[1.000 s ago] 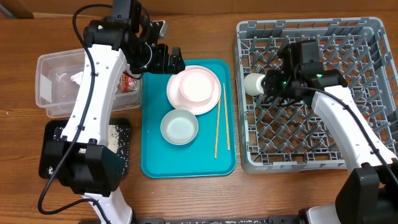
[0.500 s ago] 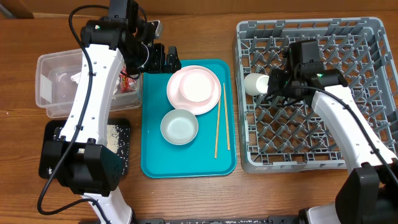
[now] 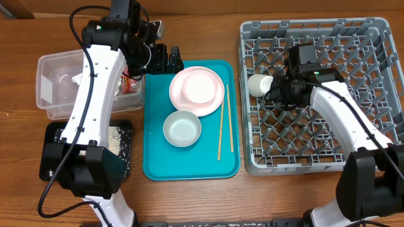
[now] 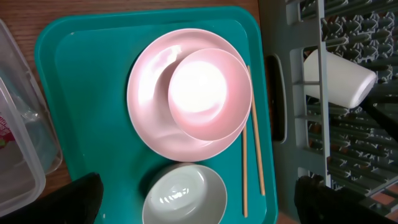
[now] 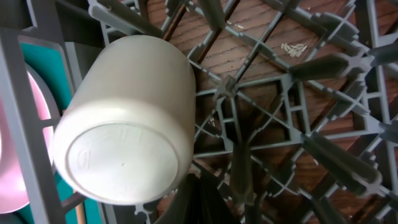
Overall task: Sort waste into correct bins and load items into the dishwasher
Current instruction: 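Lower the cup into the grey rack and open the right gripper, then raise the right gripper off the cup and retract the left arm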
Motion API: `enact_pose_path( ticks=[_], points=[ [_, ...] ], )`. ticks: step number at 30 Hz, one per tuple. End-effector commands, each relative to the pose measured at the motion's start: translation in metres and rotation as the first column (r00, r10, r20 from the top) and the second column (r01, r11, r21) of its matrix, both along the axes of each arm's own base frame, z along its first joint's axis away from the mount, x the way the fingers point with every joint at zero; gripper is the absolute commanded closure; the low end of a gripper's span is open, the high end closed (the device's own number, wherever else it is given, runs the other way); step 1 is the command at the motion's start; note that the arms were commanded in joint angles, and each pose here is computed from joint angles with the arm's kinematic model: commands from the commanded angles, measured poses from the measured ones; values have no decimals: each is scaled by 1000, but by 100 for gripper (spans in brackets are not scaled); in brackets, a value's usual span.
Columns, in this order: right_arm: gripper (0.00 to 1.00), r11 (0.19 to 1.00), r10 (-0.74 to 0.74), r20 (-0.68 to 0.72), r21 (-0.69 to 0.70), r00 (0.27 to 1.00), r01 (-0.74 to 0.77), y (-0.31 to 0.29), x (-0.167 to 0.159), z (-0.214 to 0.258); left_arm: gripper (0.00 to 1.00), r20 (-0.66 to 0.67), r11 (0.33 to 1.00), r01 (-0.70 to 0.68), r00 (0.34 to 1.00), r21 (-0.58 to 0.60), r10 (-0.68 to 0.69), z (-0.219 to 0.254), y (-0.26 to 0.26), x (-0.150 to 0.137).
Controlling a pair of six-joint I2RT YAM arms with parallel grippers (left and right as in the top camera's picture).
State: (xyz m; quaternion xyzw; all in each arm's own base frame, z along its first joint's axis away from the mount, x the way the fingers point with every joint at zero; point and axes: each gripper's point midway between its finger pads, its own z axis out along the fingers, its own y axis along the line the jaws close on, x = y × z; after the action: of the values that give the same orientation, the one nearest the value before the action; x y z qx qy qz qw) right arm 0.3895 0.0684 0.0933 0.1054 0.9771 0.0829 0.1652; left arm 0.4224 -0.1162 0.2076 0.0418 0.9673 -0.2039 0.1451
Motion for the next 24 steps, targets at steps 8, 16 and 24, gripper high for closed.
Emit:
enact_pose_path(
  ticks=[8, 16, 24],
  points=[
    [90, 1000, 0, 36, 31, 999, -1, 6, 9, 3, 0, 8, 1000, -23, 1000, 20, 23, 1, 6, 1],
    [82, 988, 43, 121, 139, 992, -60, 28, 27, 18, 0, 8, 1000, -24, 1000, 20, 24, 1, 7, 1],
    [76, 986, 71, 165, 137, 984, -94, 29, 33, 44, 0, 5, 1000, -24, 1000, 20, 24, 1, 7, 1]
  ],
)
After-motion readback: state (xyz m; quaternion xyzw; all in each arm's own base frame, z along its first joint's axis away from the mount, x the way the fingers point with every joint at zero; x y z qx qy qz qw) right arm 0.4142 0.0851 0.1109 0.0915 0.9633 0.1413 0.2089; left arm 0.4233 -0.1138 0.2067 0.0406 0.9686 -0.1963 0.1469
